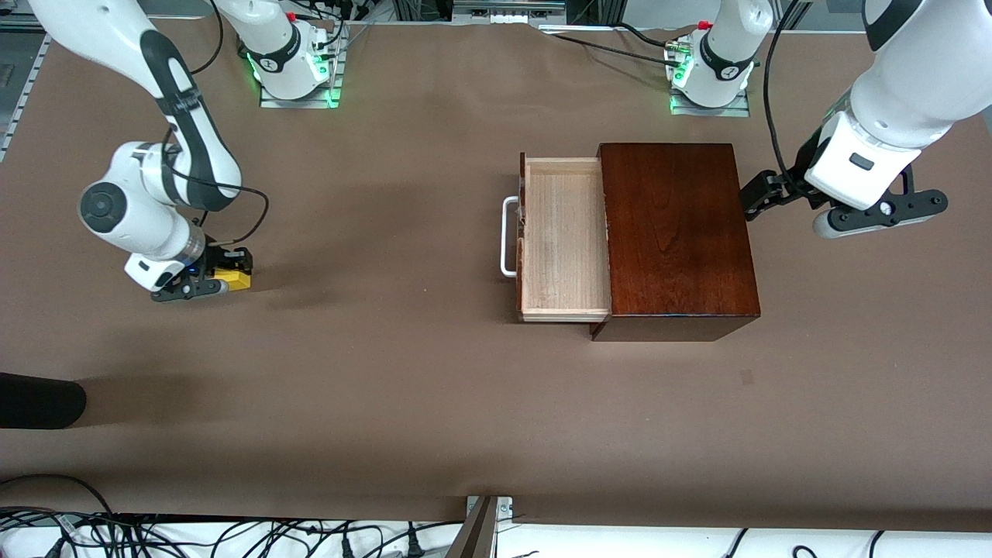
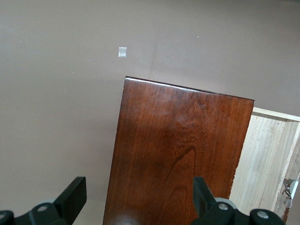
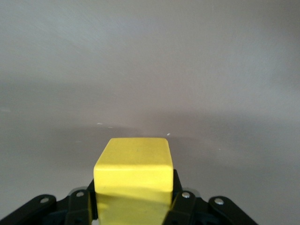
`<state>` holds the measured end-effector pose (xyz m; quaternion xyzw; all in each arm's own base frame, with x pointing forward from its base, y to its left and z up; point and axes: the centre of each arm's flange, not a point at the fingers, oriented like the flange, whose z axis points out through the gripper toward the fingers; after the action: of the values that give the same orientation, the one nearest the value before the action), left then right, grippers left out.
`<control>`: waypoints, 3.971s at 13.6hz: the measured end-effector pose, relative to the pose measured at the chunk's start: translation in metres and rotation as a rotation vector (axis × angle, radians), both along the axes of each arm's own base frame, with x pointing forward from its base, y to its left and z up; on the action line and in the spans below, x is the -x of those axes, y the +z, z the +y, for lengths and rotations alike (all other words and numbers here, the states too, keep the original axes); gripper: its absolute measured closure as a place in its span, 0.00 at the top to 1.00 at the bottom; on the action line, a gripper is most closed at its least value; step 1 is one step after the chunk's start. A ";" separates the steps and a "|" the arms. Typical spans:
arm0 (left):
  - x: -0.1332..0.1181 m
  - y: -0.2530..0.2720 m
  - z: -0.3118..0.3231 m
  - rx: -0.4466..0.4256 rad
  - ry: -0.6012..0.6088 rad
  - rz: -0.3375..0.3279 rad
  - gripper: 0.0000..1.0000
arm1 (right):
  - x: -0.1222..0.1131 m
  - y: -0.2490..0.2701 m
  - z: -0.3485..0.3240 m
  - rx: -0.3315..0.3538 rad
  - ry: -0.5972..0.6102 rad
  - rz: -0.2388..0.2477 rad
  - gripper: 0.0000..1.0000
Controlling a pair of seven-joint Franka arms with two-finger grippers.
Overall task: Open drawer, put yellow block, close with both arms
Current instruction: 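Grasp the yellow cube with the right gripper and lift it, then carry the yellow cube with the right gripper over the open drawer, then lower the cube into the drawer and open the right gripper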
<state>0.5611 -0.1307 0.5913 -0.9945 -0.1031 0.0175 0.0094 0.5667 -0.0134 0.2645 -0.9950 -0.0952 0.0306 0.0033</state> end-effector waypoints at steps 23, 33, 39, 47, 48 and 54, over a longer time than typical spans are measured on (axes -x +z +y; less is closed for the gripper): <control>-0.018 -0.006 0.051 0.005 -0.138 -0.126 1.00 | 0.043 0.218 0.458 -0.188 0.302 -0.064 0.56; -0.037 -0.018 0.040 0.006 -0.158 -0.143 1.00 | 0.081 0.166 0.593 -0.225 0.746 -0.131 0.56; -0.046 -0.017 0.040 0.005 -0.161 -0.152 1.00 | 0.078 0.113 0.602 -0.147 1.010 -0.116 0.56; -0.052 -0.029 0.041 0.002 -0.160 -0.134 1.00 | 0.081 0.064 0.621 -0.108 1.205 -0.149 0.56; -0.052 -0.029 0.041 0.002 -0.160 -0.133 1.00 | 0.080 0.059 0.621 -0.094 1.219 -0.153 0.56; -0.052 -0.029 0.041 0.002 -0.161 -0.134 1.00 | 0.086 0.045 0.628 -0.070 1.262 -0.162 0.56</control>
<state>0.6132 -0.0898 0.5627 -0.9985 -0.0231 -0.0499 0.0027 0.4810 0.6143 0.3095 -0.7460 -0.6639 -0.0519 0.0098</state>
